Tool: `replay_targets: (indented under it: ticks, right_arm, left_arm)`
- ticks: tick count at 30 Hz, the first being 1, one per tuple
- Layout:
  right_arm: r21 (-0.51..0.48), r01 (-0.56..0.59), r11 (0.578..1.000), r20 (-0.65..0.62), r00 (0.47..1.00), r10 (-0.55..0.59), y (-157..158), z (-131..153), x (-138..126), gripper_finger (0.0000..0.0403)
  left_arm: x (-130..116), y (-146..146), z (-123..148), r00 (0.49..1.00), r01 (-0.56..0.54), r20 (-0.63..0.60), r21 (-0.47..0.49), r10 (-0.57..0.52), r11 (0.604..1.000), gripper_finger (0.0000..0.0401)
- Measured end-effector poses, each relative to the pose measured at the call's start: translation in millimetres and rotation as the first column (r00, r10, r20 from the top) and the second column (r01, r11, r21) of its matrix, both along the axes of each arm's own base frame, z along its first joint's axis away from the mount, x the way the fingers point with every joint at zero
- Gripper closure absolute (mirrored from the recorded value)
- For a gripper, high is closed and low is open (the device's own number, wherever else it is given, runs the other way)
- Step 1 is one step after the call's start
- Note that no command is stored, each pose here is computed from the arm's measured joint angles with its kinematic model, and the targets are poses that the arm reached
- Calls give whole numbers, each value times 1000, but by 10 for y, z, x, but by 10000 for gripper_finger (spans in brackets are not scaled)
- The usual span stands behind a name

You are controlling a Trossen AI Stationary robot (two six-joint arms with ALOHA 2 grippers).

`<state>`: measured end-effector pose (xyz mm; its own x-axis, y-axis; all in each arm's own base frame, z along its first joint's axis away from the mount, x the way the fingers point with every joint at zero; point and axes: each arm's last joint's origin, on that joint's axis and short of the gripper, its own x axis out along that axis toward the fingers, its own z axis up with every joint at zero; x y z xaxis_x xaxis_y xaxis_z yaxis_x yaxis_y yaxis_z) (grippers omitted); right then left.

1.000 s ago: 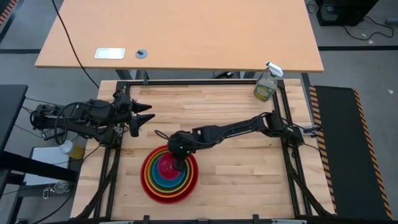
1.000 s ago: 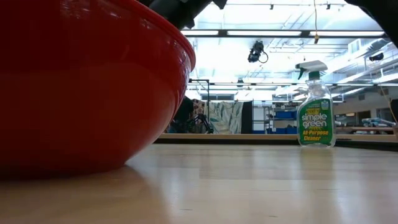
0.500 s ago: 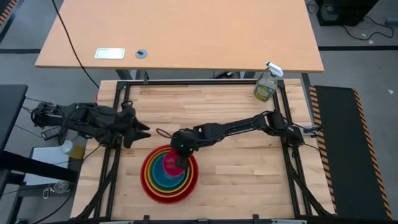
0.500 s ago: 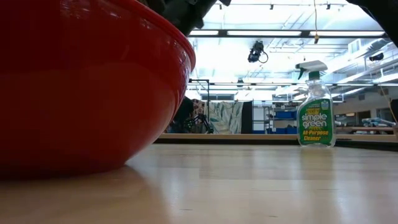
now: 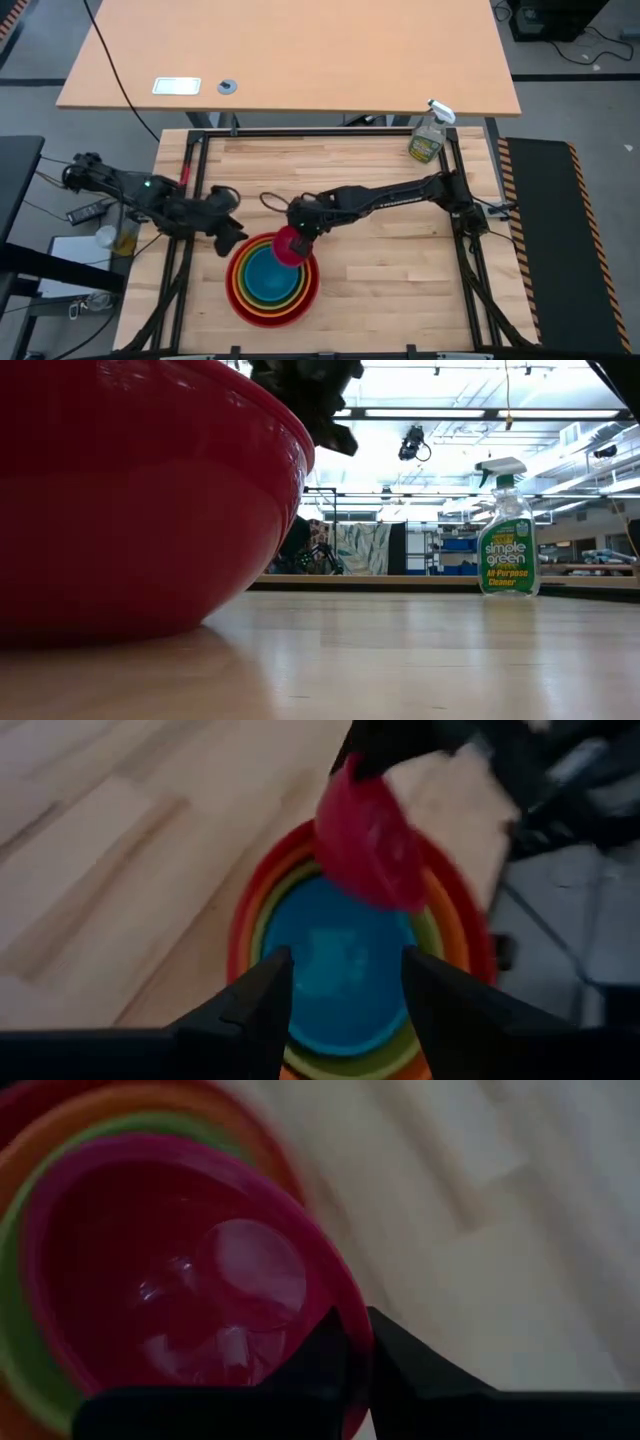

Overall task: Nest bowls inside each other
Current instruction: Stack the red bowl on top of the blue bowl

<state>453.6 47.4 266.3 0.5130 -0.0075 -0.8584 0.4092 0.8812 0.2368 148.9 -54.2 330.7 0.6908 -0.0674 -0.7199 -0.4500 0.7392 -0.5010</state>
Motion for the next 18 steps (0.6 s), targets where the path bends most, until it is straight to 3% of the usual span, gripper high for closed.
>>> replay_targets:
  ticks: [7,13,18]
  right_arm:
    - [-119,196,973,14,980,-196,-158,87,-69,370]
    - [-192,255,948,25,967,-255,-239,87,-79,371]
    - [-167,269,949,26,963,-268,-355,117,-86,370]
  left_arm:
    - [300,-67,-47,982,-183,-50,26,184,983,212]
    - [570,-31,54,962,-265,-33,113,270,958,212]
    - [765,65,20,951,-279,-85,177,297,944,212]
